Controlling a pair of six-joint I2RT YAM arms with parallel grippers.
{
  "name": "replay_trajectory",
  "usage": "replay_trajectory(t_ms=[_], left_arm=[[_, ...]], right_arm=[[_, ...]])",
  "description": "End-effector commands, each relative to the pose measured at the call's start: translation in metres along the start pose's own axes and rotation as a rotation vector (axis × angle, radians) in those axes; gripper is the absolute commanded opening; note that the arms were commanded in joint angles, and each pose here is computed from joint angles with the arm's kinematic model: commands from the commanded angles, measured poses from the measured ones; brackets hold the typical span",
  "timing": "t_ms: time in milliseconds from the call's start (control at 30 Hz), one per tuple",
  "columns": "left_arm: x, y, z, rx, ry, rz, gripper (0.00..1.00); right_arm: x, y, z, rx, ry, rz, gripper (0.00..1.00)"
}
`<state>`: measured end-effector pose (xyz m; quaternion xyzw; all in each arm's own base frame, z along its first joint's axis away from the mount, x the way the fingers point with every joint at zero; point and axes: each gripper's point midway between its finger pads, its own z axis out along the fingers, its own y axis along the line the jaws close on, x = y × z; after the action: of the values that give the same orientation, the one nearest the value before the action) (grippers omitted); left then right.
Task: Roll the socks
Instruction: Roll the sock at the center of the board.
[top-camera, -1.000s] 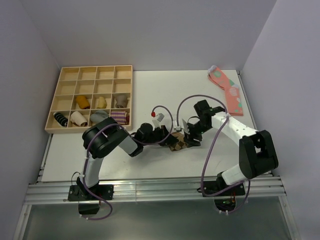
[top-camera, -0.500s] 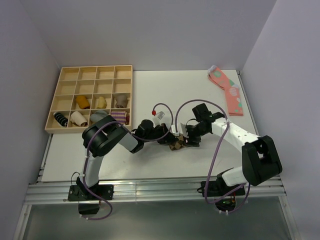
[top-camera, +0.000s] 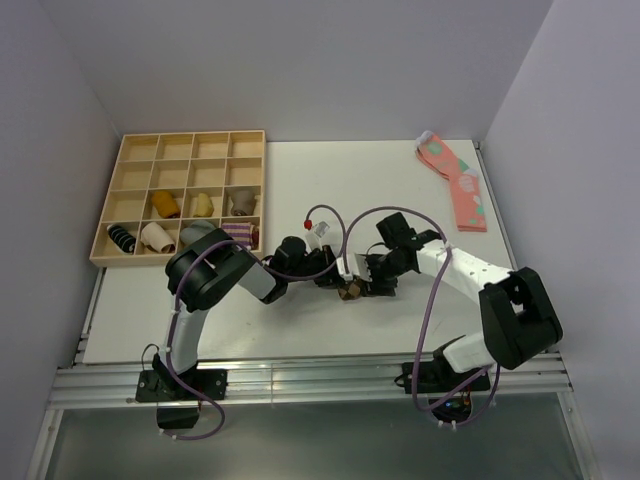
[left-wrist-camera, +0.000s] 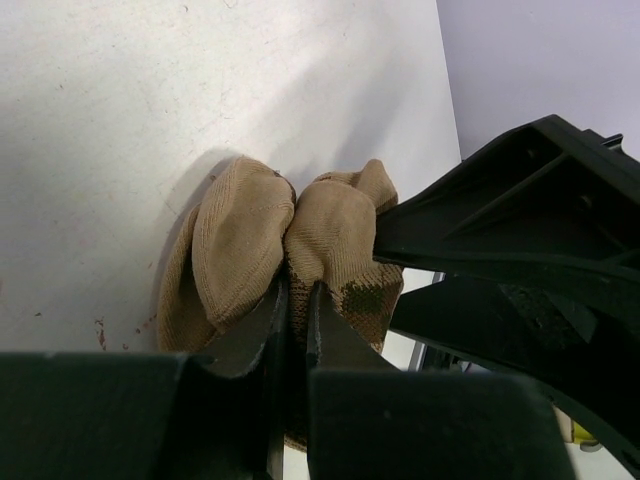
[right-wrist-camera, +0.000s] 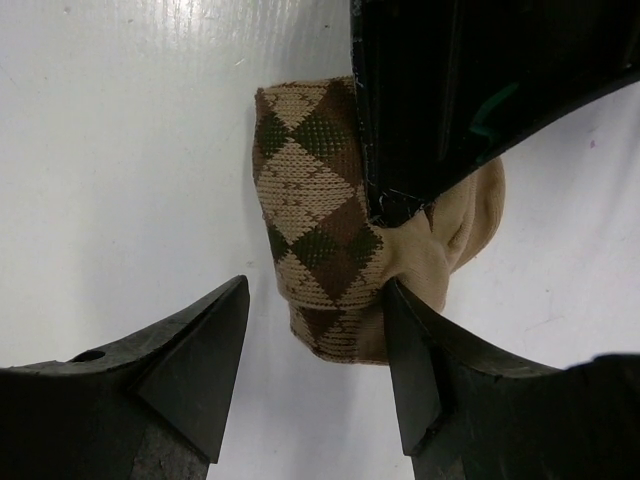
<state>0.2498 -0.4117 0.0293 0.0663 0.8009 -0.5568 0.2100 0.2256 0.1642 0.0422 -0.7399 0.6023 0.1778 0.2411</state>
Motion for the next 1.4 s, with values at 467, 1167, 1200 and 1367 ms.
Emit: replay_trajectory(t_ms=[467, 1167, 1200, 1367], left_arm=[[0.090, 0.099, -0.036, -0.354, 0.281, -0.148, 0.00], [-0.011, 0.075, -0.057, -0.476, -0.173, 0.055, 0.34], [-0.015, 0.074, -0.059, -0.481, -0.189, 0.070, 0.36], [-0.030, 0.061, -0.067, -0.463, -0.262, 0.124, 0.41]], right_arm=[[0.004, -0.015, 0.024, -0.058, 0.109, 0.057, 0.58], [0.017, -0.012, 0.029, -0.165, 0.218, 0.166, 0.30], [0.017, -0.013, 0.029, -0.160, 0.222, 0.167, 0.30], [0.020, -0.013, 0.028, -0.170, 0.238, 0.175, 0.31]])
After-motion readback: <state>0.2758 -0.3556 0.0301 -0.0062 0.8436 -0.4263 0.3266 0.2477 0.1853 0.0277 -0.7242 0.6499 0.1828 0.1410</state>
